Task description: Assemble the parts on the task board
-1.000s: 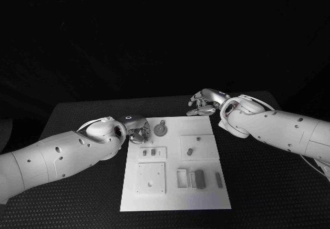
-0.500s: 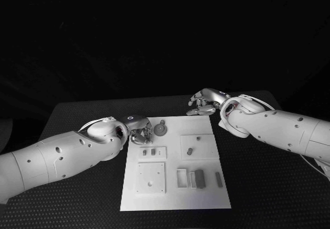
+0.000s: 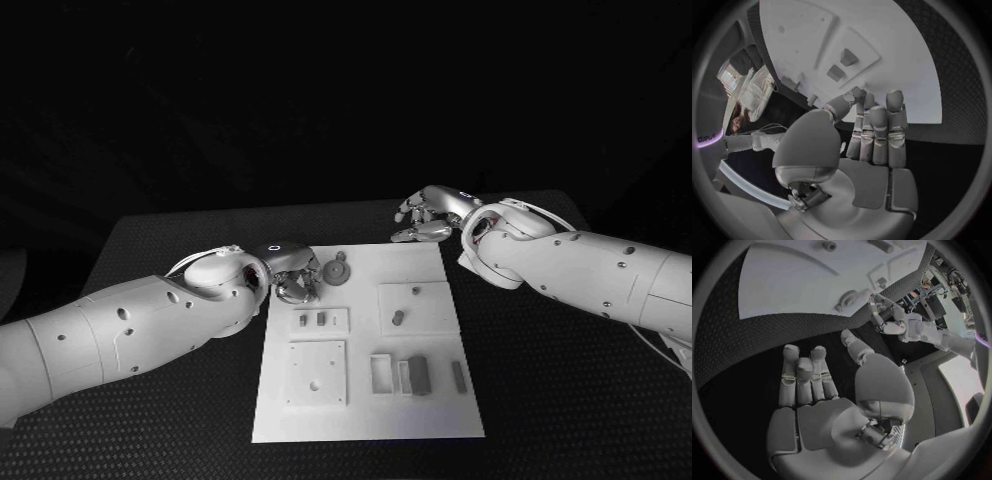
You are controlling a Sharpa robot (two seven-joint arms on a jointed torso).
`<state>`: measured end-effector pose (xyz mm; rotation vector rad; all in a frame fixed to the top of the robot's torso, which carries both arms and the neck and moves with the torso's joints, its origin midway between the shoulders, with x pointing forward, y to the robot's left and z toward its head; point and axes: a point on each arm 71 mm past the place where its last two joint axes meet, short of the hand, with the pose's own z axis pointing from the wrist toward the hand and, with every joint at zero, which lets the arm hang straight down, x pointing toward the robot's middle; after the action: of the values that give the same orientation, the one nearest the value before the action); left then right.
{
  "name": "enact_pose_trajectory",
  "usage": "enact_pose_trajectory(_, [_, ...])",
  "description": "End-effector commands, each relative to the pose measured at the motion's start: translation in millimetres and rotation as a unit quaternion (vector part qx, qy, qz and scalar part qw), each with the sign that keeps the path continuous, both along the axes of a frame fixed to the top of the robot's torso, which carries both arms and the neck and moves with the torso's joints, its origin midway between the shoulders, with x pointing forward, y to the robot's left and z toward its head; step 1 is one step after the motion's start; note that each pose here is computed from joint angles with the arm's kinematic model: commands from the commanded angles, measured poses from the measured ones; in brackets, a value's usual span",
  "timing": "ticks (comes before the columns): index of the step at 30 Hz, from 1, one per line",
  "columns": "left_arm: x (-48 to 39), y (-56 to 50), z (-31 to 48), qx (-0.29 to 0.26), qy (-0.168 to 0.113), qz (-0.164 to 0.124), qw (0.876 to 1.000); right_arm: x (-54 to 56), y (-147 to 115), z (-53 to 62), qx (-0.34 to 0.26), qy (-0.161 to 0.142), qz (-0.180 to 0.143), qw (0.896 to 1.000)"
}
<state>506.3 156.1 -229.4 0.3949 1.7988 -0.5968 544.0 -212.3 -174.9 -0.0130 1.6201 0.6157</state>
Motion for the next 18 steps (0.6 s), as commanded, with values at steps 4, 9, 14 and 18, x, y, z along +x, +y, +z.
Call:
enact_pose_trajectory(4, [-0.7, -3.6, -0.8, -0.001, 0.009, -0.009, 1.000, -0.6, 1.5, -0.4, -0.002, 0.002, 0.007, 1.000])
enact_pose_trajectory(9, [-0.8, -6.2, -1.4, 0.000, 0.011, -0.011, 1.000, -0.7, 1.6, -0.4, -0.002, 0.002, 0.007, 1.000])
enact_pose_trajectory(14, [-1.0, -8.6, -2.0, 0.001, 0.013, -0.014, 1.000, -0.7, 2.0, -0.3, -0.001, 0.002, 0.007, 1.000])
enact_pose_trajectory(18, [-1.0, -8.9, -2.3, 0.001, 0.013, -0.014, 1.000, -0.7, 2.1, -0.4, -0.001, 0.002, 0.007, 1.000])
